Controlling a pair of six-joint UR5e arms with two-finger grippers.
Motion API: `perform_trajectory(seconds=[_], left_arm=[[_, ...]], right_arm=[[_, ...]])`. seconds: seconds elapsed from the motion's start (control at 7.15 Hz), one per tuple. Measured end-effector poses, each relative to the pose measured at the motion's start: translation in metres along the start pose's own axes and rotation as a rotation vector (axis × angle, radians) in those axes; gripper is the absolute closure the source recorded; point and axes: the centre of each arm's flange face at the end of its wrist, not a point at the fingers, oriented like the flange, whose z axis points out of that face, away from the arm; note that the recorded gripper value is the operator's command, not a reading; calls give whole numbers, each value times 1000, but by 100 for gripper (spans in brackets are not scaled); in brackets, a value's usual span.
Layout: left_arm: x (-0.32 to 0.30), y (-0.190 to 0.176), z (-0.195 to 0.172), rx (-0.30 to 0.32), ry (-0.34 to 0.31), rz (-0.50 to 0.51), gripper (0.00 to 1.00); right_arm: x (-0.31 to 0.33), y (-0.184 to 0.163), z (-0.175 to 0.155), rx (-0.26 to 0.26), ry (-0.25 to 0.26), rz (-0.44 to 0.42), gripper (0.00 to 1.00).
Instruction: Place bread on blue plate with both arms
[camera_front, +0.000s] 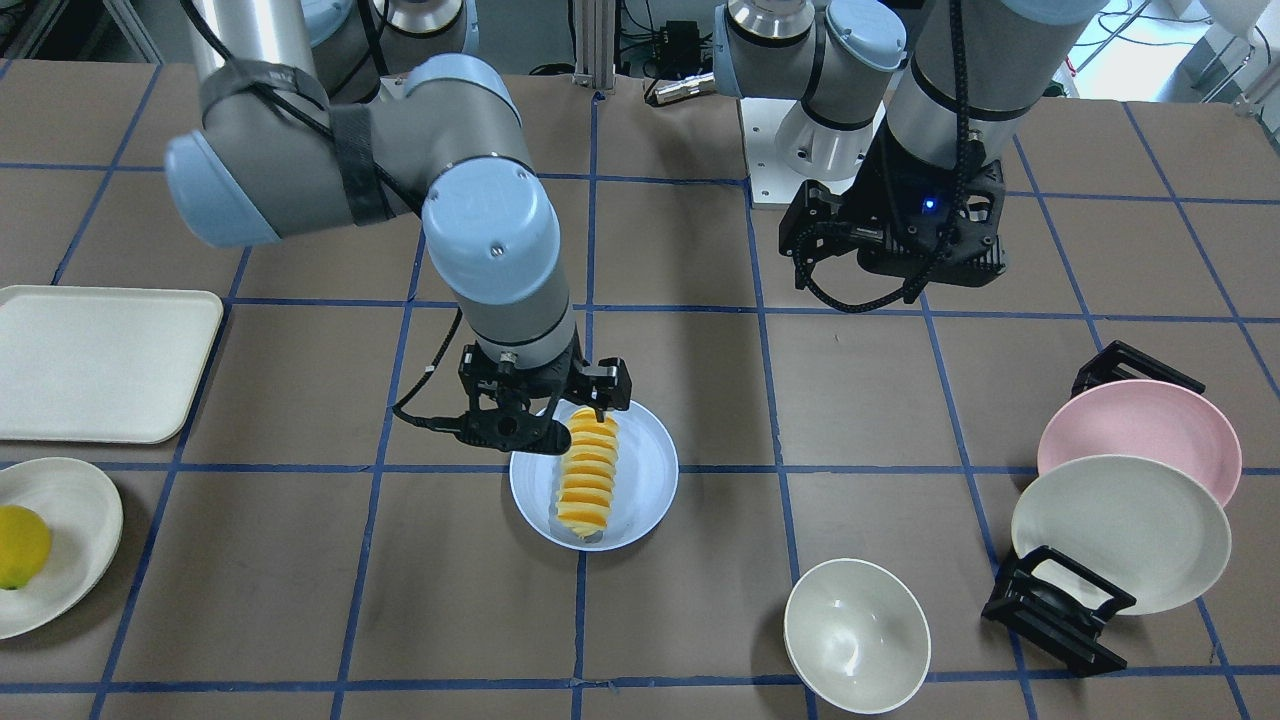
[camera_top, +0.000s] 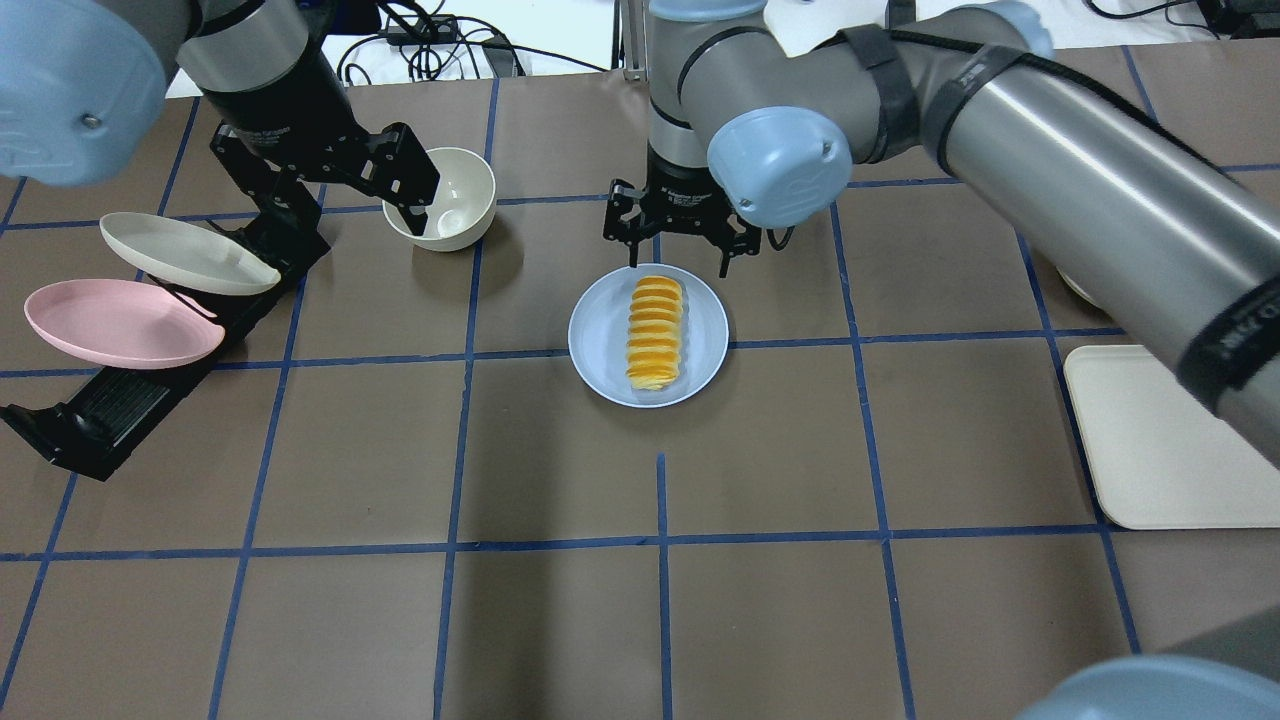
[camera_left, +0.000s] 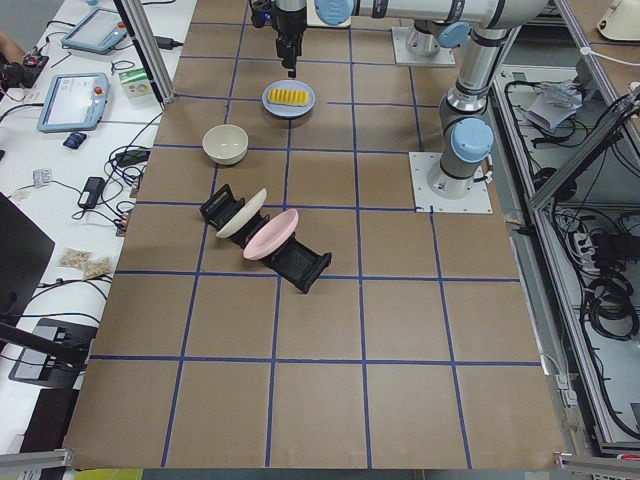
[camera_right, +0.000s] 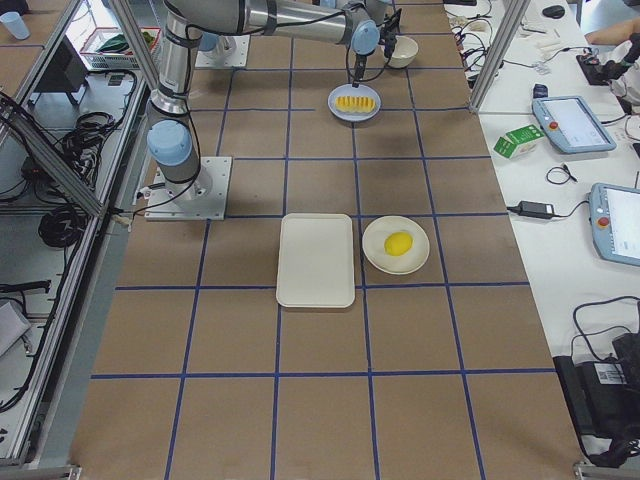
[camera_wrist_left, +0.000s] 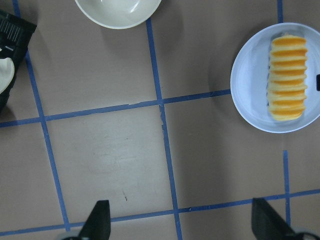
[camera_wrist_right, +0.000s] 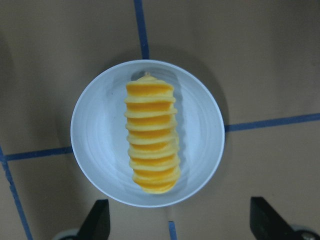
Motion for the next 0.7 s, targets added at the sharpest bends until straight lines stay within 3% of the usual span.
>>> perform_trajectory(seconds=[0.28,0.42,0.7], left_arm=[[1,0,-9,43,1,-30,0],[1,1,-11,51,1,-42,0],[1,2,-13,55,2,-63,0]], right_arm=[[59,12,-78,45,-9,40,0],[91,24,-113,58,12,23,2],[139,44,-145,33,86,-25,0]])
